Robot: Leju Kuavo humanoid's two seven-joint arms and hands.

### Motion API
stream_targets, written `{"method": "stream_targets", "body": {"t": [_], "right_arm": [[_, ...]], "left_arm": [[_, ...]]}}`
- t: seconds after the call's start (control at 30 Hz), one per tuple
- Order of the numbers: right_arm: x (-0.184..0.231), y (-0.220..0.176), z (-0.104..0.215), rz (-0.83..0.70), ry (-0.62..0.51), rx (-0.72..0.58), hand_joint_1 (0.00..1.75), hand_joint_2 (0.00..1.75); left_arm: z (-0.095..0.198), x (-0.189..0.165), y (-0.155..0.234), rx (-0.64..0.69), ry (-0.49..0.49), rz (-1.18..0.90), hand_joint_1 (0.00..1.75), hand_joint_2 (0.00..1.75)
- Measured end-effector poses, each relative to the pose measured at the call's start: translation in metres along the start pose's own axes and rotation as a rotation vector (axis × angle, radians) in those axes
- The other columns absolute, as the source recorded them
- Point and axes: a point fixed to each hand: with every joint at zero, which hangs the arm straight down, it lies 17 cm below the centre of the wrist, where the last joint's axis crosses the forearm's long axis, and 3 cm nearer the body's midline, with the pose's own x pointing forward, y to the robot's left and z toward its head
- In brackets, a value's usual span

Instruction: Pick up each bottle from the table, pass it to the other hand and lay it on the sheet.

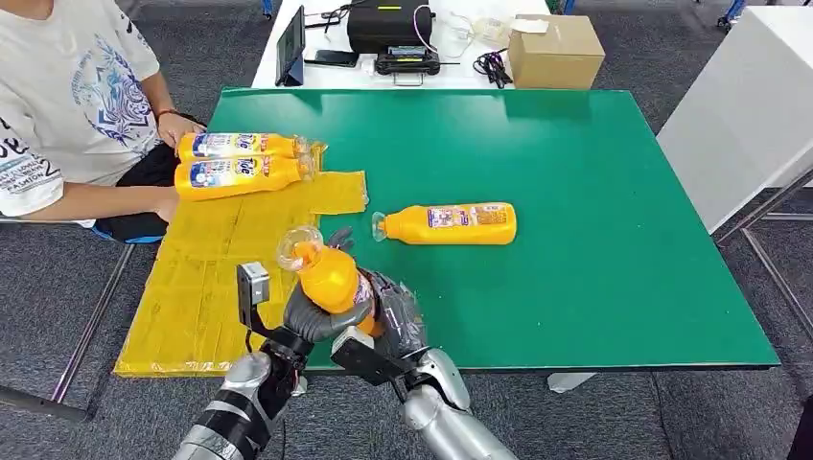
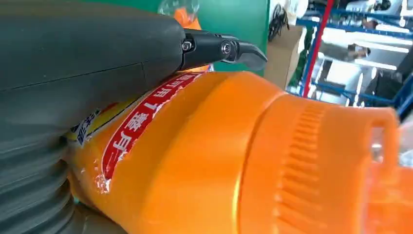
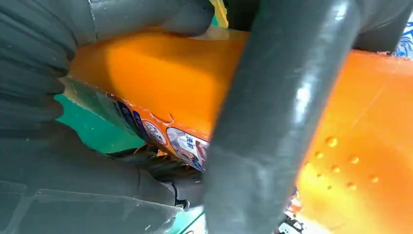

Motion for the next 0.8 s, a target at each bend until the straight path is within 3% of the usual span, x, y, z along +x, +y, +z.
{"method": "stream_targets", "body": {"t": [0.47,0.53,0.8], "right_arm": [[0.001,0.003,0.005,0.010,-0.018,0.014,1.75,1.75],[0.002,0.004,0.004,0.009,-0.019,0.014,1.55,1.75],[0.002,0.003,0.004,0.013,-0.019,0.011,1.55,1.75]], "left_arm": [[0.014,0.013,0.001,-0.042,-0.047,0.217,1.75,1.75],[0.015,0.014,0.002,-0.035,-0.051,0.221,1.75,1.75],[0.017,0.014,0.006,-0.013,-0.055,0.226,1.75,1.75]]}}
